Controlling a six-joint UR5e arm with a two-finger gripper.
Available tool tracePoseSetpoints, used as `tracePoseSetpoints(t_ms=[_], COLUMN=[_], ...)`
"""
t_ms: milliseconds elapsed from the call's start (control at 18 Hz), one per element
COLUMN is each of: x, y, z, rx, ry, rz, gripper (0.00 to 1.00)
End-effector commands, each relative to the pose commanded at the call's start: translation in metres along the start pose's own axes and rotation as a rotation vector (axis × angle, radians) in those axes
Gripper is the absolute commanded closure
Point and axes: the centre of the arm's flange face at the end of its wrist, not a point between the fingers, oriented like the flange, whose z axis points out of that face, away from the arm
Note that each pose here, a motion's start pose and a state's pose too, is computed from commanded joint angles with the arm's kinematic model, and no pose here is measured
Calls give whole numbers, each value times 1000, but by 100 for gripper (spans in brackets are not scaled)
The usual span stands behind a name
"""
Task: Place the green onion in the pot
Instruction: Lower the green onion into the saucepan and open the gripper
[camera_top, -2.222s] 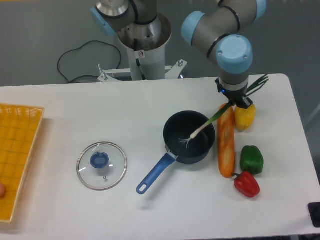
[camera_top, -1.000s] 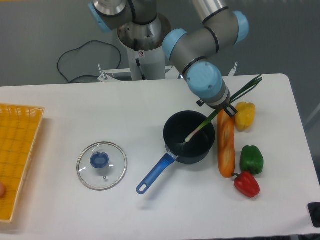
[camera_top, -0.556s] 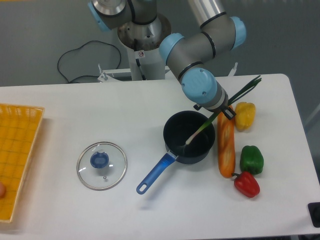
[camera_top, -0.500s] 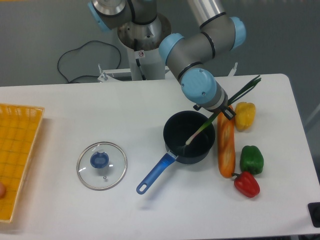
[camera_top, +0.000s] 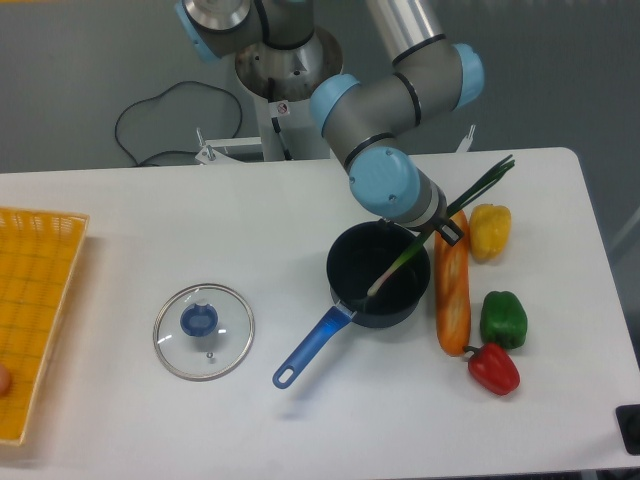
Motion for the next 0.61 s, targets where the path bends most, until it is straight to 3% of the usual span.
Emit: tracePoseSetpoints(t_ms=[611], x=[2], y=[-10], z=[1], rx=[-10], ry=[0], rz=[-7], gripper=[78])
